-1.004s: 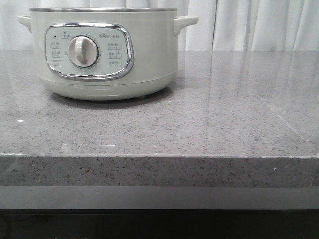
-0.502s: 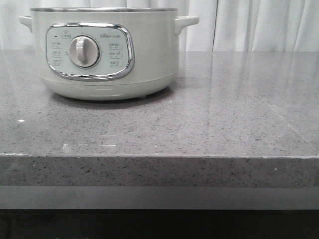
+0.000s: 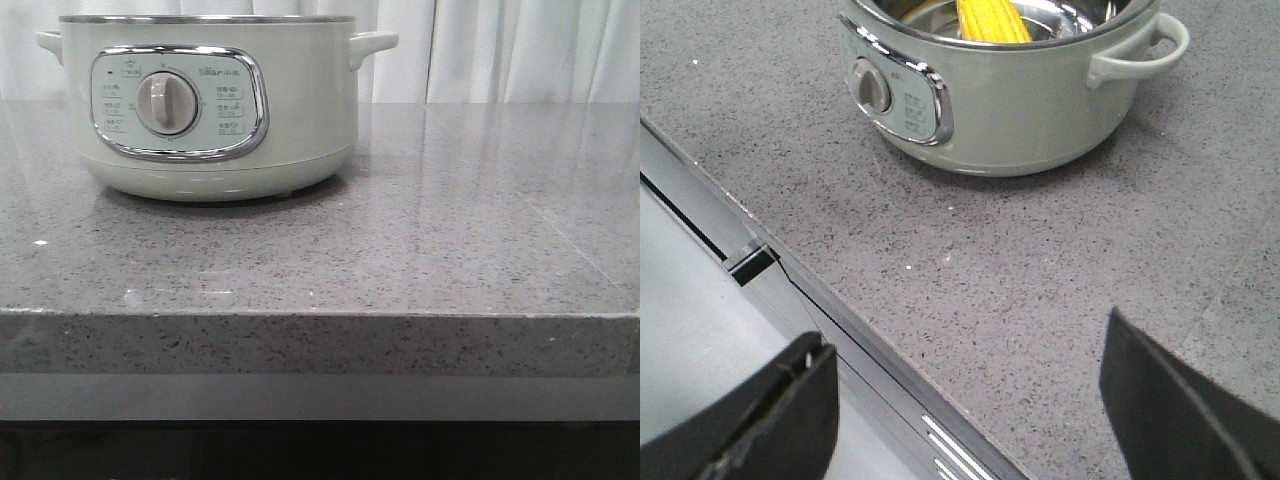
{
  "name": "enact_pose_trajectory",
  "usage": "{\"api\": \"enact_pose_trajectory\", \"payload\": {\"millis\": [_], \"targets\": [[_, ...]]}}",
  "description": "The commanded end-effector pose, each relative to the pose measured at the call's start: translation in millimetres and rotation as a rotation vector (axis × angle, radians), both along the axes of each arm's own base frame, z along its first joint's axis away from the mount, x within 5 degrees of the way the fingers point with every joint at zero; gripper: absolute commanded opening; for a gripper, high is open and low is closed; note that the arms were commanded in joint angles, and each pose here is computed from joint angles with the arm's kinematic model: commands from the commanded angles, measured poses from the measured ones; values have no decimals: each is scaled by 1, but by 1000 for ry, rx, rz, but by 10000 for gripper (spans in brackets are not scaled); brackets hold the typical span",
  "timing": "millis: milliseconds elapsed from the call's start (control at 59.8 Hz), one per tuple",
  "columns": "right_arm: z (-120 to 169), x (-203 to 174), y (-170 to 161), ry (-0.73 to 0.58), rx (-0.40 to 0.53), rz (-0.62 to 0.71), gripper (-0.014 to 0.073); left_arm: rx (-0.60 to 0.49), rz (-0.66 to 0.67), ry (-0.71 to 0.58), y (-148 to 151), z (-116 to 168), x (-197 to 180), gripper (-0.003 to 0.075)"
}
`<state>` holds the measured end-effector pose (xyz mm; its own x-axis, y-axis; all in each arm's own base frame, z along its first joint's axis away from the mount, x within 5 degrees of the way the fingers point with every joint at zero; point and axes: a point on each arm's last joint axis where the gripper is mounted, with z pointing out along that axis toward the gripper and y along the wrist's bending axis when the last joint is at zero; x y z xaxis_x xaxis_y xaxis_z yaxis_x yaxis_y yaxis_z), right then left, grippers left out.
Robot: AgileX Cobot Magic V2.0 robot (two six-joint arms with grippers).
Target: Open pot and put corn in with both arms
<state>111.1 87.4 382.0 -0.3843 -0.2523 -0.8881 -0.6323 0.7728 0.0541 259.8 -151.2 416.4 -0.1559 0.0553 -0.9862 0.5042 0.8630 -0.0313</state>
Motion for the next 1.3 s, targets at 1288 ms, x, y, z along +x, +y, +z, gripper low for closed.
{"api": "enact_pose_trajectory", "payload": {"millis": [1288], "targets": [[14,1,0,-75,56,-10,562,-72,71,-113,-25,-6,92,188]]}}
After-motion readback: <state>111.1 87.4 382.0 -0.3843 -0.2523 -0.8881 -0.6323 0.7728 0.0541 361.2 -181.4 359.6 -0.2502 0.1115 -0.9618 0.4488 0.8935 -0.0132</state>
